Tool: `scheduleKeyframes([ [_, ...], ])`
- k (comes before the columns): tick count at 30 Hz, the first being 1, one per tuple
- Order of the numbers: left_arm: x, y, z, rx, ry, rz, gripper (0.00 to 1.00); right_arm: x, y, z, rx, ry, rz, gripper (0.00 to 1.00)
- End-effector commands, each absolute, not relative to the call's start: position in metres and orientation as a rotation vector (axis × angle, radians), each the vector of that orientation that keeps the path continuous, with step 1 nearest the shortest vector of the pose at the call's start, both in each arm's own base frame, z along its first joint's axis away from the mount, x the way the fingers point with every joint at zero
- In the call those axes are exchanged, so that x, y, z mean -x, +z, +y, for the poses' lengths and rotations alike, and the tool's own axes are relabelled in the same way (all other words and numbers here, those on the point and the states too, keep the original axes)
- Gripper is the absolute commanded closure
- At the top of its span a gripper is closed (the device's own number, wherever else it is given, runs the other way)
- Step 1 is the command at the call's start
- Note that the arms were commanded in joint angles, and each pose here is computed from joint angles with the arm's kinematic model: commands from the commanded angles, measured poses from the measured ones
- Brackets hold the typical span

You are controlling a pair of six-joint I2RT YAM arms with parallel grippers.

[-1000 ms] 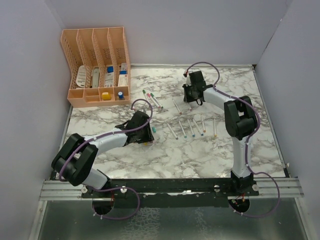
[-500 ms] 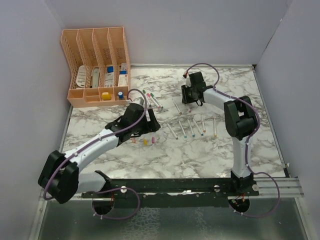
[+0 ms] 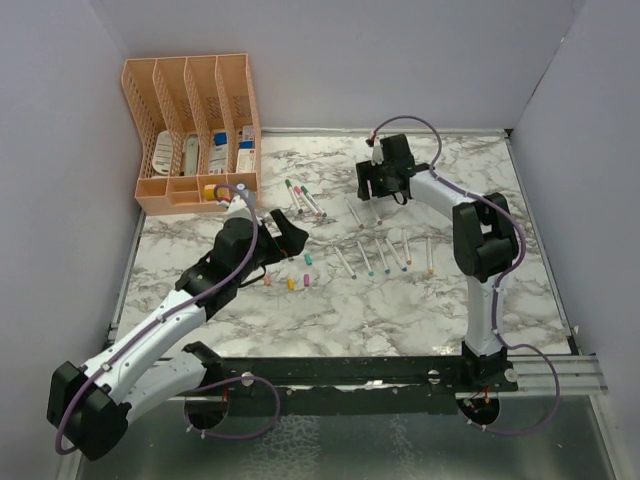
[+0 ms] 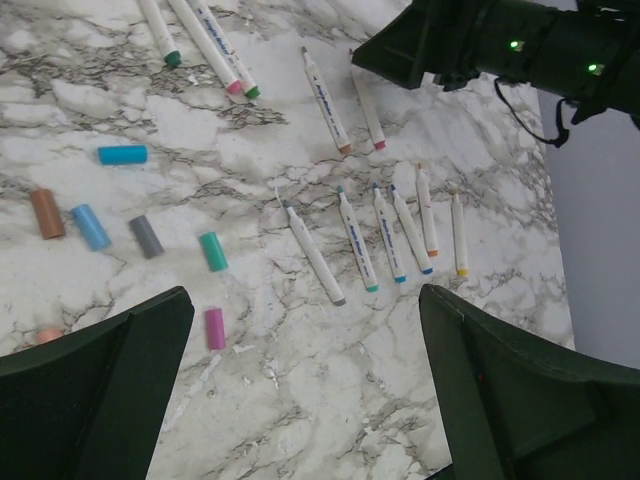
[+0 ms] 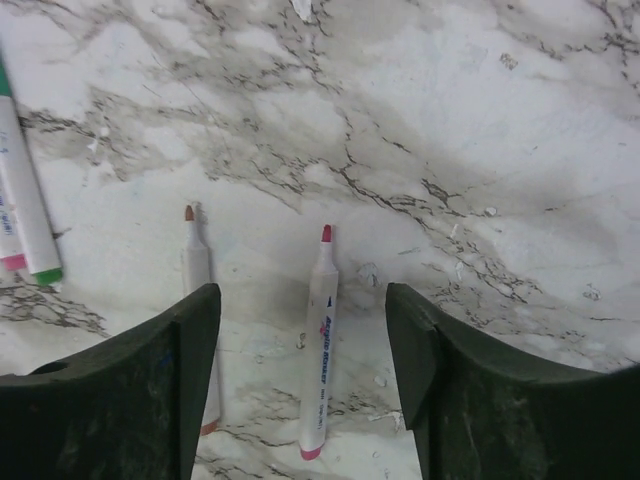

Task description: Open the pen caps

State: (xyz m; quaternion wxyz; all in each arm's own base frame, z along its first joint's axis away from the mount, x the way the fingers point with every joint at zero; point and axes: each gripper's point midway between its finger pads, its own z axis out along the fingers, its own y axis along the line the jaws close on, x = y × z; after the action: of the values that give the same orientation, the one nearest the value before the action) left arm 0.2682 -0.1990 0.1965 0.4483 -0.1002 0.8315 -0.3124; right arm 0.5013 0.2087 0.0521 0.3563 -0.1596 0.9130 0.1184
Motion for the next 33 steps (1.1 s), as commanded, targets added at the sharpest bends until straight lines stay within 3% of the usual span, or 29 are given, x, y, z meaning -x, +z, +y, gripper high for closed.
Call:
scheduleKeyframes([
  [1,-0.270,0.195,-0.171,0.413,-0.720,1.972,0.01,-0.513,0.116,0.235,0.510,0.393,2.213,0.32],
  [16,-0.259,0.213,-0.145,0.501,-0.704,1.871,0.05,-0.495,0.096,0.313,0.717,0.322,2.208,0.33],
  [33,-0.261,0.218,-0.150,0.487,-0.732,1.862,0.05,-0.497,0.061,0.320,0.712,0.286,2.261,0.38],
])
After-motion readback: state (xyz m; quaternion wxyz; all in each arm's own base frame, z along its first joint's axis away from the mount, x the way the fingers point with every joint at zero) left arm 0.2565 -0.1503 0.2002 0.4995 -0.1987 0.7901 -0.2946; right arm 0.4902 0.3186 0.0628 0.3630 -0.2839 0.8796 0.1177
